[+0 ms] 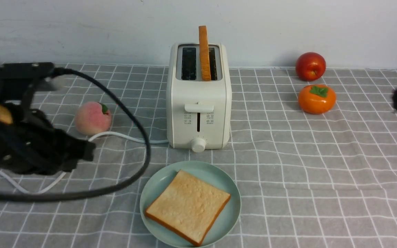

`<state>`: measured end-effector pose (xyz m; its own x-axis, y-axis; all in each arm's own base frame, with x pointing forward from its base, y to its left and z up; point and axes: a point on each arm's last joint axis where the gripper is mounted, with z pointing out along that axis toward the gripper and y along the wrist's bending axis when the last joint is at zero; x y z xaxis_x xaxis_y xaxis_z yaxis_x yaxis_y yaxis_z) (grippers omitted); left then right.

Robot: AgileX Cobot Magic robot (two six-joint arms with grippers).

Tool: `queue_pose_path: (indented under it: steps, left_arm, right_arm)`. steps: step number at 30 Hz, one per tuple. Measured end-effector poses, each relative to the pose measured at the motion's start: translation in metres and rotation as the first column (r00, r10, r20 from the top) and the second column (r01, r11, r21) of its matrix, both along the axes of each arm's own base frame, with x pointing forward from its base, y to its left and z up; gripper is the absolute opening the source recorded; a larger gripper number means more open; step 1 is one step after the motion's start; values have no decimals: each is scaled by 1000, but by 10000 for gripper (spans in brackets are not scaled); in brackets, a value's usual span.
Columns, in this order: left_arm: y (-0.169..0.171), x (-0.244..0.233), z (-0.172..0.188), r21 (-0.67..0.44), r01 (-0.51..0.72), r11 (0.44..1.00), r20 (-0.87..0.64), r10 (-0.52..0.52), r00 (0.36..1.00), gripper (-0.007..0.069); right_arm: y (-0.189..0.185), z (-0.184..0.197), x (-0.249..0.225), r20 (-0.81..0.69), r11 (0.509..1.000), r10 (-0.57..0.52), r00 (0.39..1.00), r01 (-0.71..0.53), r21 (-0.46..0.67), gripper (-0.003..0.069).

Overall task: Take toasted bread from bread machine on grey coffee table place on plate.
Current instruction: 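Grasp the toast slice in the toaster and pull it up out of the slot with the right gripper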

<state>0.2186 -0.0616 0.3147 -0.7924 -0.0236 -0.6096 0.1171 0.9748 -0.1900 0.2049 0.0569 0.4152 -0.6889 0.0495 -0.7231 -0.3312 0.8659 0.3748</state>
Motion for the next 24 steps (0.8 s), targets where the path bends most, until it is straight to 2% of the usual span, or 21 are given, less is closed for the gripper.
queue_pose_path:
  steps: [2, 4, 5, 8, 11, 12, 13, 15, 17, 18, 19, 21, 24]
  left_arm:
    - [13, -35, 10, 9, -33, 999, 71, 32, 997, -14]
    - [17, -52, 13, -3, -39, 999, 111, 39, 993, -14]
    - [23, -76, 16, -35, -50, 998, 169, 55, 984, -14]
    - [29, -99, 13, -90, -70, 993, 209, 87, 974, -14]
    - [35, -132, 9, -168, -71, 983, 279, 117, 953, -14]
    - [35, -133, 8, -169, -70, 983, 283, 117, 952, -14]
    - [37, -144, 5, -197, -63, 978, 308, 123, 944, -14]
    - [38, -149, 4, -209, -59, 976, 318, 125, 940, -14]
    - [38, -157, 2, -239, -49, 970, 324, 128, 937, -14]
    - [38, -158, 2, -243, -48, 969, 322, 128, 938, -14]
    - [38, -160, 0, -245, -48, 968, 308, 125, 943, -14]
    - [38, -161, -2, -242, -50, 969, 288, 120, 950, -14]
    - [38, -162, -4, -234, -52, 971, 265, 115, 957, -14]
  right_arm:
    - [19, 2, 37, -13, 998, 62, 998, -62, -7, 55]
    - [30, 1, 54, -17, 996, 89, 996, -90, -25, 60]
    - [46, -1, 76, -15, 992, 115, 993, -115, -51, 76]
    - [66, -4, 106, 5, 986, 136, 991, -135, -96, 118]
    - [98, -13, 150, 57, 980, 156, 986, -147, -137, 250]
    - [100, -15, 156, 64, 980, 155, 986, -145, -138, 258]
    - [117, -22, 178, 89, 980, 161, 983, -148, -134, 342]
    - [126, -27, 189, 102, 980, 167, 981, -153, -131, 390]
    - [152, -48, 218, 123, 977, 182, 976, -166, -134, 513]
    - [153, -45, 218, 135, 977, 182, 974, -165, -132, 513]
    - [164, -61, 233, 145, 976, 187, 972, -166, -144, 572]
    - [176, -79, 251, 167, 972, 191, 967, -162, -173, 620]
    - [185, -106, 272, 174, 962, 189, 966, -146, -229, 627]
